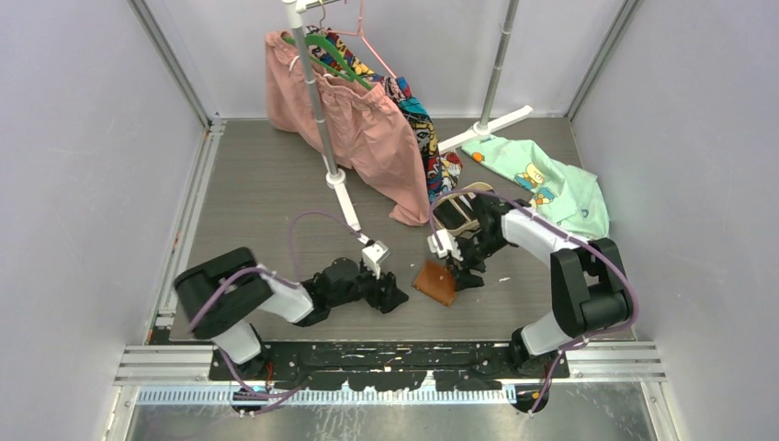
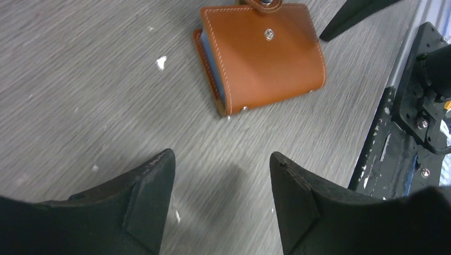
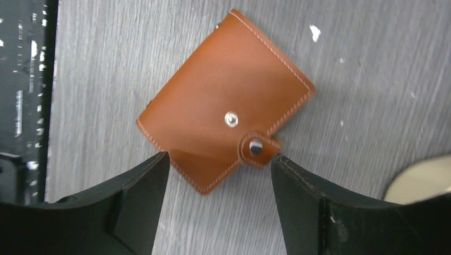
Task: Put the credit cards into the card holder
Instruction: Move the card holder to the center of the board, then open the card holder at the center of the board.
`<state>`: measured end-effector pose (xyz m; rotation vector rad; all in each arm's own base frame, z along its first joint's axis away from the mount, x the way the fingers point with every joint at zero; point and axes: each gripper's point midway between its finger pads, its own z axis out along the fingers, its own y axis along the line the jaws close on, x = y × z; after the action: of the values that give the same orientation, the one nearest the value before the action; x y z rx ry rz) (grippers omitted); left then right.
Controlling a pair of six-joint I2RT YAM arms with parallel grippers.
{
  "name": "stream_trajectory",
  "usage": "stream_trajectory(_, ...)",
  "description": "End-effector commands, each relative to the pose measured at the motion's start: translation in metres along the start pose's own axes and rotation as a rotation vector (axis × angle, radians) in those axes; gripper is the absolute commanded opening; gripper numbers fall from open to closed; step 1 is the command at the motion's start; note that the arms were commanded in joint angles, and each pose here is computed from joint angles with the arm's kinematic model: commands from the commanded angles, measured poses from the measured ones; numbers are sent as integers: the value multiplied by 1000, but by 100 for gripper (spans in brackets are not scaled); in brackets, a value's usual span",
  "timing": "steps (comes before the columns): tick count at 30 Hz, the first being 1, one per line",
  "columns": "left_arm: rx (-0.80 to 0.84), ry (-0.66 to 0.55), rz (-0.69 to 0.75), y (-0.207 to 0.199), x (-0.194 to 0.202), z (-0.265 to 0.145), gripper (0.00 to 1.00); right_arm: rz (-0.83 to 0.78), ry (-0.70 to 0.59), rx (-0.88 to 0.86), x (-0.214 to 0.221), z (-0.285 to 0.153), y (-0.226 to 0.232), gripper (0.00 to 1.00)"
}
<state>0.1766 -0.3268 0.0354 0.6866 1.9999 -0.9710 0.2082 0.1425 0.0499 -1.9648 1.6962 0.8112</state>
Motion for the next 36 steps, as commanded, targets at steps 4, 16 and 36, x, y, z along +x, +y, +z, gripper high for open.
stream_trajectory(4, 181, -279, 67, -27, -43, 27, 63, -106, 50, 124, -4, 16, -41, 66)
stream_trajectory(16, 100, -140, 40, -13, -18, 32, 57, -24, 36, 188, -15, 14, -46, 19)
stream_trajectory(36, -118, 132, -256, 6, -30, 42, 47, 93, 103, 230, -3, -8, -41, 53)
